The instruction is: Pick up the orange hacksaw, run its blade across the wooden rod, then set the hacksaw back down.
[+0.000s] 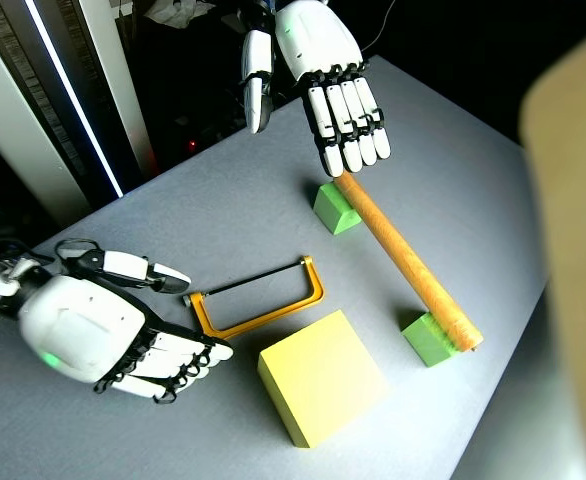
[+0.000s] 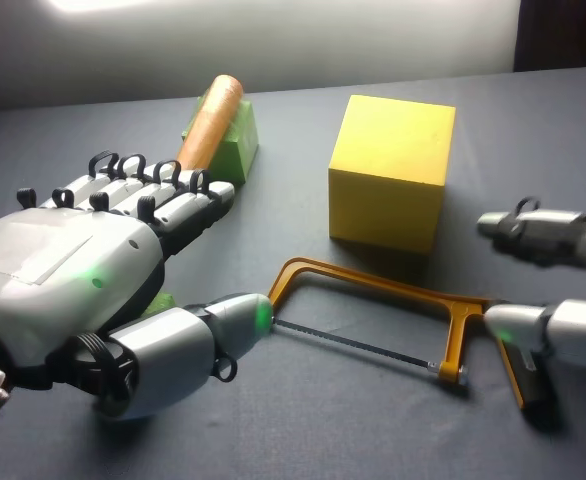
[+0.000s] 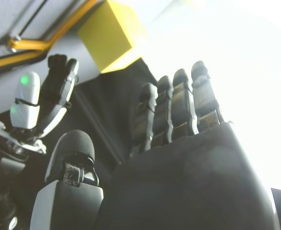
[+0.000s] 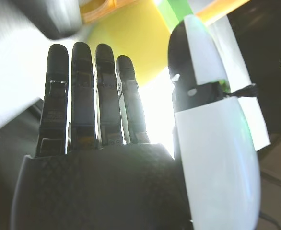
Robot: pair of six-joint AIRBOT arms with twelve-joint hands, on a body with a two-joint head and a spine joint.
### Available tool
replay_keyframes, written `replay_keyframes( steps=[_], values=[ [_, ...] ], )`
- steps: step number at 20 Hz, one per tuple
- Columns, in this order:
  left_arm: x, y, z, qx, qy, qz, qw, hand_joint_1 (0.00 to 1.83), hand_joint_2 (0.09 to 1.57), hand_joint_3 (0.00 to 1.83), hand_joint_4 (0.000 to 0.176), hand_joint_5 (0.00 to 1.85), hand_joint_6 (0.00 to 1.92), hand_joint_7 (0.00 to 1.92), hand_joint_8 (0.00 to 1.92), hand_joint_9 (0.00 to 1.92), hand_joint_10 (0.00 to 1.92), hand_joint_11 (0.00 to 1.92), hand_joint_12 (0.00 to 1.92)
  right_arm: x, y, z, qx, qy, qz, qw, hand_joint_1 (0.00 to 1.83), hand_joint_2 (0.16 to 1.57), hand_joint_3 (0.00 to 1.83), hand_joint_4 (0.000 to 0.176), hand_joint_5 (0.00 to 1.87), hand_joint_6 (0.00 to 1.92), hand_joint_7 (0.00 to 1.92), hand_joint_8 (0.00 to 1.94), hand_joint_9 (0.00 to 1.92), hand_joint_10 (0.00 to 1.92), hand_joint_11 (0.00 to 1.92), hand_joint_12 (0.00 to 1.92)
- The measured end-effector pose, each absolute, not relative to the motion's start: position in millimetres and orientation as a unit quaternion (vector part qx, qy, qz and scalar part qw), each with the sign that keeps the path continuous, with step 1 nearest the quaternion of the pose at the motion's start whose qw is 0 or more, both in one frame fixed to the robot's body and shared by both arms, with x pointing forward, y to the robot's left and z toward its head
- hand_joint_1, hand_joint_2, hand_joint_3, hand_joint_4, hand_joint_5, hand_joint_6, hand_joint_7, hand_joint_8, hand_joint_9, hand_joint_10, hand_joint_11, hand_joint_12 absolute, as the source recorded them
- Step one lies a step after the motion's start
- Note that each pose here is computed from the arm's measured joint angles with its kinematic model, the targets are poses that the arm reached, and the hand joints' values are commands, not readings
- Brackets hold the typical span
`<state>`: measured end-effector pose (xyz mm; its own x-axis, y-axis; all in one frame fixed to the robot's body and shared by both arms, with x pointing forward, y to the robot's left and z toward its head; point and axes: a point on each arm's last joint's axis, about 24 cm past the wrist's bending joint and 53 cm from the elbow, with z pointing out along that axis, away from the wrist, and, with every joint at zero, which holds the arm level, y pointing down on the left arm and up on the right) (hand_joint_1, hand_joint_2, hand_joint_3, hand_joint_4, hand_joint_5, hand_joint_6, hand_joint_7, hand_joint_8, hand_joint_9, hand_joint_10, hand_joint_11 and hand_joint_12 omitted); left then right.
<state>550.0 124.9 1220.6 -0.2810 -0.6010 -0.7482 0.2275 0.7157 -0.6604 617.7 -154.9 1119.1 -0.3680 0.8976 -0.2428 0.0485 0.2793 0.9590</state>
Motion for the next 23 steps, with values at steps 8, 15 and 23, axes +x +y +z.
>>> replay_keyframes(
  steps=[8, 15, 23],
  values=[
    [552, 128, 1217, -0.134, 0.722, -0.349, 0.583, 0.24, 1.29, 0.0, 0.0, 1.38, 1.91, 1.47, 1.92, 1.45, 1.92, 1.36, 1.92, 596, -193, 1166, 0.263, 0.688, 0.468, 0.488, 0.12, 1.0, 0.0, 0.0, 1.01, 1.92, 1.11, 1.94, 1.11, 1.92, 1.17, 1.92],
    [553, 106, 1210, -0.115, 0.725, -0.368, 0.57, 1.22, 1.4, 0.05, 0.176, 1.53, 1.92, 1.61, 1.92, 1.68, 1.92, 1.71, 1.92, 584, -187, 1182, 0.182, 0.696, 0.476, 0.506, 0.94, 1.45, 0.0, 0.0, 1.3, 1.92, 1.44, 1.94, 1.47, 1.92, 1.52, 1.92],
    [553, 103, 1209, -0.113, 0.726, -0.371, 0.568, 1.07, 1.45, 0.04, 0.176, 1.51, 1.92, 1.6, 1.92, 1.67, 1.92, 1.72, 1.92, 583, -182, 1207, 0.166, 0.663, 0.516, 0.517, 0.93, 1.44, 0.0, 0.0, 1.28, 1.92, 1.41, 1.94, 1.45, 1.92, 1.5, 1.92]
  ],
)
